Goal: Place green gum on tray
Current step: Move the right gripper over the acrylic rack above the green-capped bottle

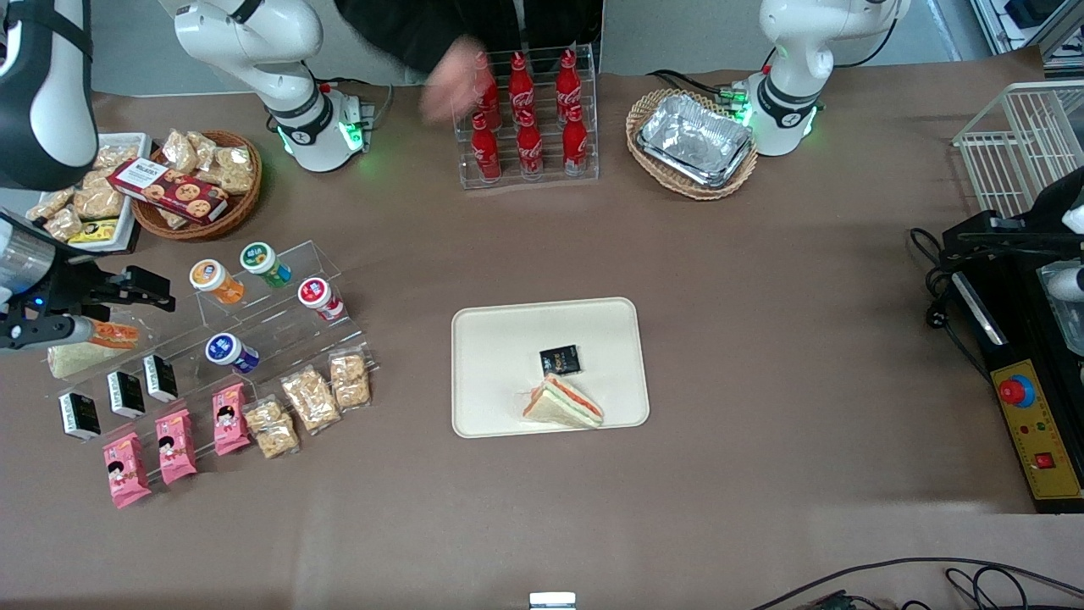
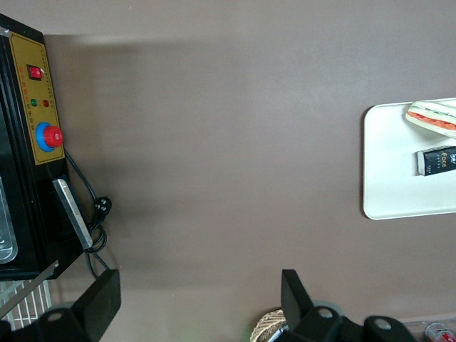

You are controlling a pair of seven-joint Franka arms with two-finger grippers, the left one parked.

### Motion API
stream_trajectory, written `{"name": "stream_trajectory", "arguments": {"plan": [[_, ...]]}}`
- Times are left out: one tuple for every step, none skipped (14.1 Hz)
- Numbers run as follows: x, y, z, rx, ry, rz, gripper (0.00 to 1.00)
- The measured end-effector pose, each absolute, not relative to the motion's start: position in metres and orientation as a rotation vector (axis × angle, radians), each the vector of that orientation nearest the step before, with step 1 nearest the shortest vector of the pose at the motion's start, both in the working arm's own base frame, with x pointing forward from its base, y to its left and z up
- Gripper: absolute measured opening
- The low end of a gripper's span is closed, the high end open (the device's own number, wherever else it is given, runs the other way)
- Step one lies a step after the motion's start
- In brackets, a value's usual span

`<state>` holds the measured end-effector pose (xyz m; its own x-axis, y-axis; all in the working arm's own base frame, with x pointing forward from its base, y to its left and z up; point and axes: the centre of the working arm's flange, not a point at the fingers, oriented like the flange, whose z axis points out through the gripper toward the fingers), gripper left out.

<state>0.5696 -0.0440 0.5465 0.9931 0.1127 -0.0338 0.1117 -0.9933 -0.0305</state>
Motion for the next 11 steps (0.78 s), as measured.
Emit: {"name": "stream_trajectory", "arguments": {"plan": [[0.569,-0.042,0.552,-3.106,-0.185,0.039,1.00],[0.568,-0.039,0.557,-3.107,-0.192,0.024,1.00],[0.567,-0.038,0.562,-3.107,-0.196,0.010,1.00],[0.566,-0.037,0.568,-3.108,-0.195,-0.005,1.00],[0.564,-0.038,0.574,-3.108,-0.193,-0.020,1.00],[0.560,-0.038,0.578,-3.106,-0.192,-0.018,1.00],[0.556,-0.038,0.582,-3.102,-0.193,-0.004,1.00],[0.551,-0.036,0.587,-3.100,-0.181,0.006,1.00],[0.546,-0.032,0.593,-3.099,-0.168,0.014,1.00],[0.539,-0.025,0.601,-3.097,-0.174,0.029,1.00],[0.528,-0.016,0.610,-3.095,-0.184,0.044,1.00]]}}
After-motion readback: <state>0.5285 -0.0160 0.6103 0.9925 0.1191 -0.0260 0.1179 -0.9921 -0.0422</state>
